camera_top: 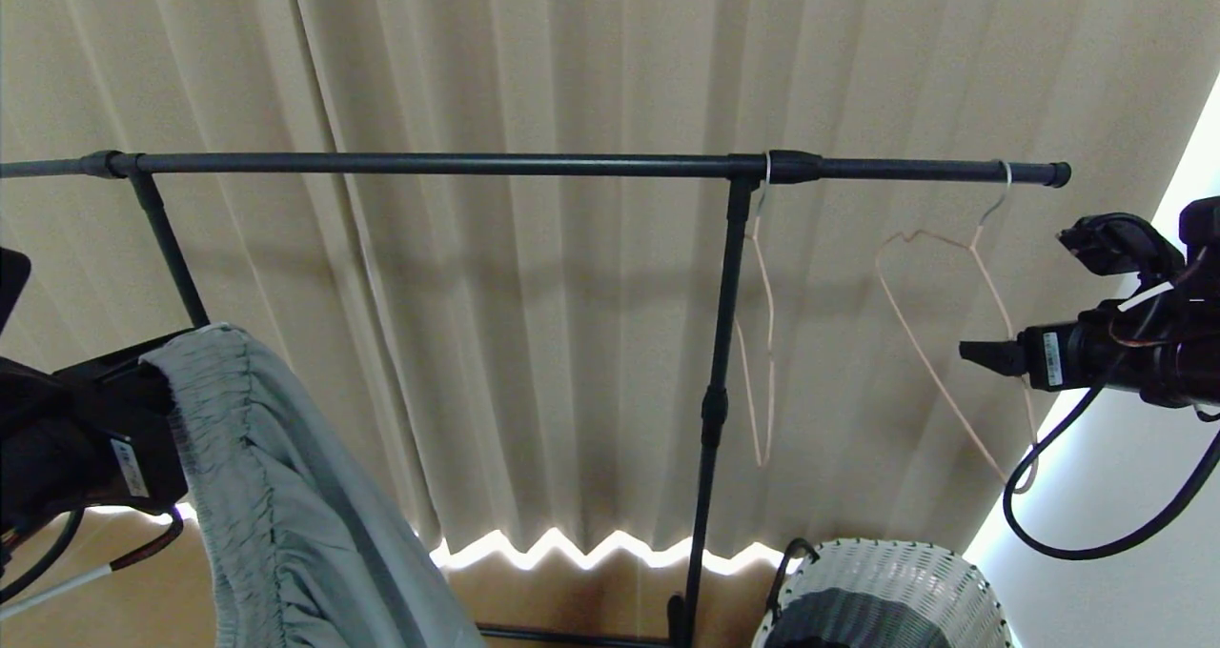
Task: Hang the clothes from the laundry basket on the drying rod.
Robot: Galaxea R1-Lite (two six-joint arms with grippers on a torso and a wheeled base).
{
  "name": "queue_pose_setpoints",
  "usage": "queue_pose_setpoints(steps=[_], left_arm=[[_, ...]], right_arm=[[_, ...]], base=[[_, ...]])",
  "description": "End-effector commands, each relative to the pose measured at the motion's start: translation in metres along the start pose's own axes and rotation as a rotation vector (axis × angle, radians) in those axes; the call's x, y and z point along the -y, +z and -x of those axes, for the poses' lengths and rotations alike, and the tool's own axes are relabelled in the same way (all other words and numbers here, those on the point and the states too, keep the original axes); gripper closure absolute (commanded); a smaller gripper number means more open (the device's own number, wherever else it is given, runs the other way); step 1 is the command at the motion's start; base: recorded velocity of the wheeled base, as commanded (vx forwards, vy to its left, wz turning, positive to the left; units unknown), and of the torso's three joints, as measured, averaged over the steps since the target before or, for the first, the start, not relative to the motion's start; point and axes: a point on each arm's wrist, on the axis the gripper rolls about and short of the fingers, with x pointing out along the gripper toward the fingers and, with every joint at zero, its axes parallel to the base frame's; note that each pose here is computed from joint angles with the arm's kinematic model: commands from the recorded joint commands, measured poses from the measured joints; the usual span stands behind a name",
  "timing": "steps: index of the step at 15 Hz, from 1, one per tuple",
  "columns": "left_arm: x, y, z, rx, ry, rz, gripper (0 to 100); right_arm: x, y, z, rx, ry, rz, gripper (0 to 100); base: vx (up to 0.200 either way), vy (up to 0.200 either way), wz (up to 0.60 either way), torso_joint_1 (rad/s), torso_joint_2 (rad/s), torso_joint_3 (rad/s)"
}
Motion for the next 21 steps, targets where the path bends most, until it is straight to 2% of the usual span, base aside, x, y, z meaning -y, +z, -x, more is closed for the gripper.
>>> queue_pose_setpoints(steps=[1, 8, 9, 18, 21], left_arm=[[0.0, 0.001, 0.0, 0.002, 0.001, 0.0, 100], [-0.001, 0.001, 0.003, 0.01, 0.004, 0.004, 100], [-0.001, 0.001, 0.004, 0.012, 0.003, 0.004, 100], [-0.002, 0.002, 0.006, 0.023, 0.008, -0.005, 100], [-0.001, -0.002, 0.006, 0.01, 0.006, -0.01, 100]], right_arm=[[0.0, 0.0, -0.004, -0.007, -0.003, 0.001, 0], [-0.003, -0.001, -0.008, -0.018, 0.006, 0.002, 0], [-0.003, -0.001, -0.008, -0.018, 0.006, 0.002, 100], [-0.008, 0.002, -0.004, -0.002, 0.022, 0.009, 100], [-0.007, 0.005, 0.011, 0.034, 0.02, -0.046, 100]], base=[[0.0, 0.0, 0.0, 0.0, 0.0, 0.0], [0.0, 0.0, 0.0, 0.0, 0.0, 0.0], [0.0, 0.0, 0.0, 0.0, 0.0, 0.0], [0.0, 0.0, 0.0, 0.0, 0.0, 0.0], [0.0, 0.0, 0.0, 0.0, 0.0, 0.0]])
